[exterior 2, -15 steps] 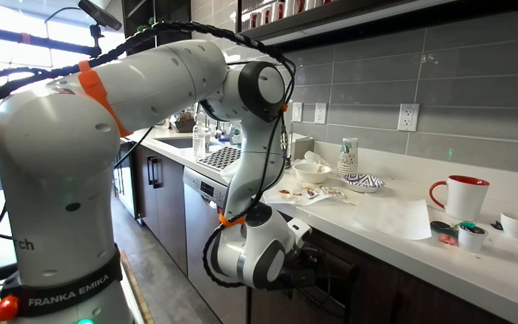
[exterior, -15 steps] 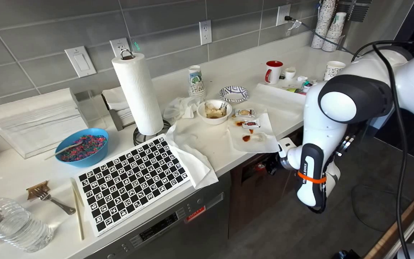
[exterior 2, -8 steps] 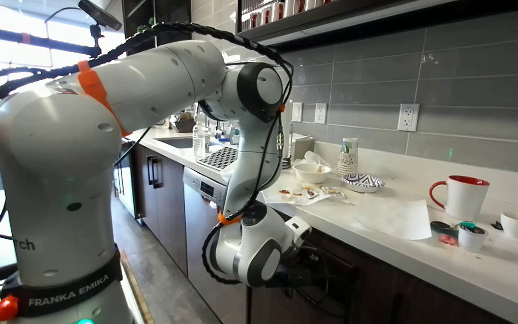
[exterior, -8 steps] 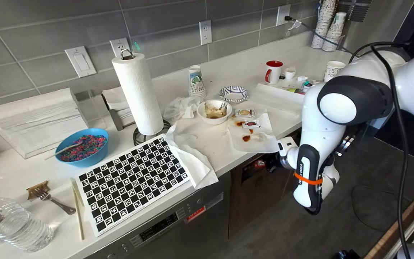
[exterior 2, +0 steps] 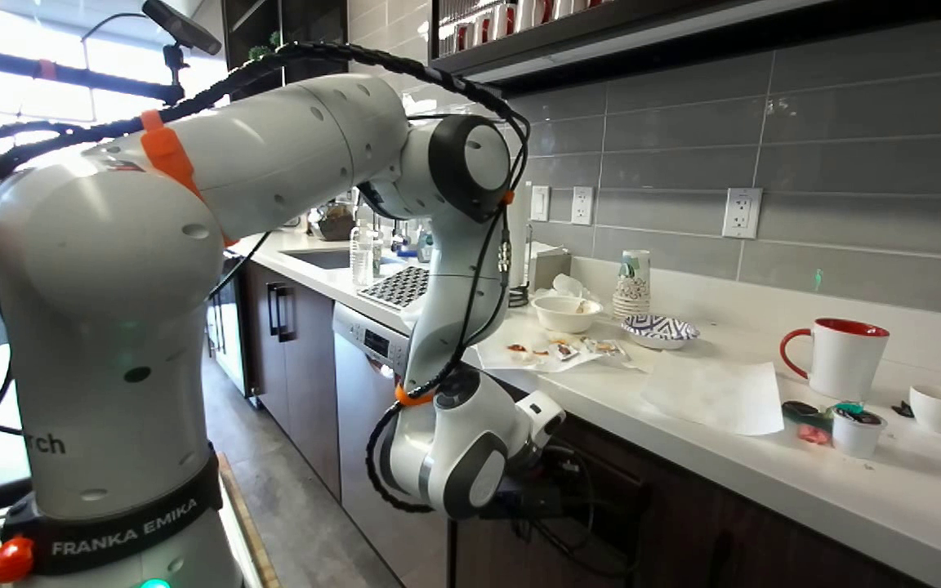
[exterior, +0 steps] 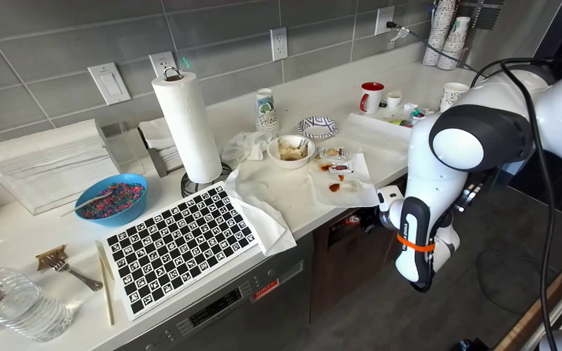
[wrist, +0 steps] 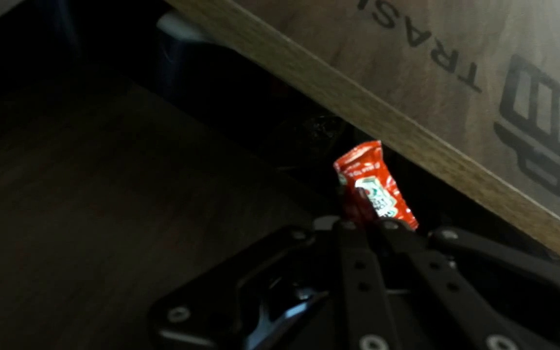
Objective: Put the tomato sachet inside the bin
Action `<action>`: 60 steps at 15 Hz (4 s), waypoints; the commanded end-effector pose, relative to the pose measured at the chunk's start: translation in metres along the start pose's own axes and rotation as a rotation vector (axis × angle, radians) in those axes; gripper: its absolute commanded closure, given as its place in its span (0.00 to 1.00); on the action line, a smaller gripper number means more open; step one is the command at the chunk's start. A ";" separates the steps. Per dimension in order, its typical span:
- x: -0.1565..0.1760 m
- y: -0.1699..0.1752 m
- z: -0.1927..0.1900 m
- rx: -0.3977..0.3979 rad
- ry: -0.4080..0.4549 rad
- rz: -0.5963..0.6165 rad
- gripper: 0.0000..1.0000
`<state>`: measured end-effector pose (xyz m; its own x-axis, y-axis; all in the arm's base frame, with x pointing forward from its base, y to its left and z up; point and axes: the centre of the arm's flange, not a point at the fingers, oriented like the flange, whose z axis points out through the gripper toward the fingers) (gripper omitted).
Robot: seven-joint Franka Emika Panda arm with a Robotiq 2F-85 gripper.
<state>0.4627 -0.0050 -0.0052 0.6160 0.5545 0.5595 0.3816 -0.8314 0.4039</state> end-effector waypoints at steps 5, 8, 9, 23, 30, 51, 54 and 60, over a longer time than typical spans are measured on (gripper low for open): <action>0.039 0.021 0.013 -0.062 0.083 -0.054 1.00; 0.040 0.021 0.013 -0.068 0.081 -0.056 0.67; 0.040 0.021 0.013 -0.068 0.082 -0.057 0.60; 0.039 0.017 -0.015 -0.041 0.066 0.021 0.00; 0.040 0.018 -0.043 -0.035 0.010 0.169 0.00; 0.055 0.013 -0.159 0.195 -0.464 0.456 0.00; 0.063 0.004 -0.185 0.255 -0.534 0.468 0.00; 0.112 0.010 -0.223 0.223 -0.602 0.492 0.00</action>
<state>0.4027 0.0467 0.1769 0.9849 0.0935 0.1459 0.0946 -0.9955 -0.0007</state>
